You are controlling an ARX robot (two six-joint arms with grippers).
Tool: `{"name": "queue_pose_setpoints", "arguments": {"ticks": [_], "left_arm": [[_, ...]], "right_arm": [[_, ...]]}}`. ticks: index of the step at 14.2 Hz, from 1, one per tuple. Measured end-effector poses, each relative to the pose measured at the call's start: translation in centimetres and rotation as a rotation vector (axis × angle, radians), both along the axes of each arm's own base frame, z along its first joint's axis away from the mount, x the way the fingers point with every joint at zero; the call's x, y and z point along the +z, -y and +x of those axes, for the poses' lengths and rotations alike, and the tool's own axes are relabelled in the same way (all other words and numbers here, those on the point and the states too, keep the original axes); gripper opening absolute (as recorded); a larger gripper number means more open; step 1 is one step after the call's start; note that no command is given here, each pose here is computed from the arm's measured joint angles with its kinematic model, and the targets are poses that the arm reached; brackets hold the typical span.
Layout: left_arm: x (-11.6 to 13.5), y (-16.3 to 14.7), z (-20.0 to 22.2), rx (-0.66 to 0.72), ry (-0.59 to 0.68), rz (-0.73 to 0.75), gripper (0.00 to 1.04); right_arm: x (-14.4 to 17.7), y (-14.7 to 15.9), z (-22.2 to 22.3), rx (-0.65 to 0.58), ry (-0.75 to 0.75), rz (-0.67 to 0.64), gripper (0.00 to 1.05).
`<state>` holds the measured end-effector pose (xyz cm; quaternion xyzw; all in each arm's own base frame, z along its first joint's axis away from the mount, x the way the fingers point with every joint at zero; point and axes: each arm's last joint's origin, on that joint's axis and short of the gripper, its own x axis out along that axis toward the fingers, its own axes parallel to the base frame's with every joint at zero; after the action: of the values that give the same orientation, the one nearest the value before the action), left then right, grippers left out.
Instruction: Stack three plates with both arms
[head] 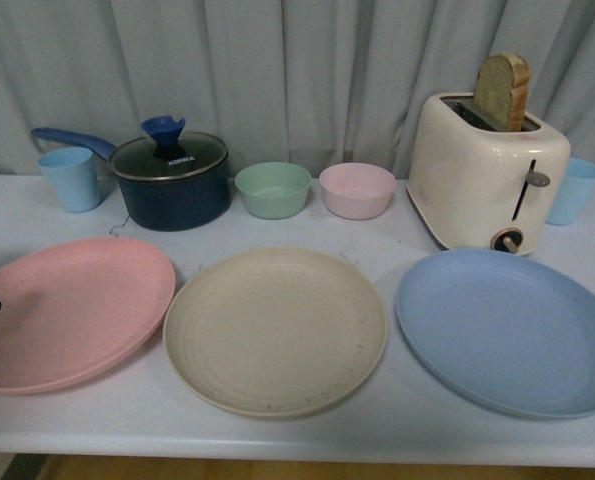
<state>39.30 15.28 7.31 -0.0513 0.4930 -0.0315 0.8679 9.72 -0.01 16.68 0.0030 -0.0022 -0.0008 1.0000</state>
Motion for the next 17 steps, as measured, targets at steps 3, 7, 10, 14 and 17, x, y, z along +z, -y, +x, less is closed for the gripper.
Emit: {"name": "queue_pose_setpoints", "arguments": {"ticks": [3, 7, 10, 14, 17], "left_arm": [[-0.4, 0.3, 0.1, -0.022, -0.002, 0.009, 0.75], [-0.5, 0.6, 0.2, -0.032, -0.013, 0.017, 0.39], [-0.4, 0.8, 0.3, -0.035, -0.008, 0.010, 0.15], [4.5, 1.4, -1.2, 0.045, 0.082, 0.005, 0.03], [10.0, 3.8, -2.2, 0.024, 0.175, 0.077, 0.03]], "right_arm": [[0.0, 0.0, 0.0, 0.000, 0.000, 0.000, 0.98], [0.0, 0.0, 0.0, 0.000, 0.000, 0.000, 0.98], [0.0, 0.0, 0.0, 0.000, 0.000, 0.000, 0.98], [0.0, 0.0, 0.0, 0.000, 0.000, 0.000, 0.98], [0.0, 0.0, 0.0, 0.000, 0.000, 0.000, 0.98]]}}
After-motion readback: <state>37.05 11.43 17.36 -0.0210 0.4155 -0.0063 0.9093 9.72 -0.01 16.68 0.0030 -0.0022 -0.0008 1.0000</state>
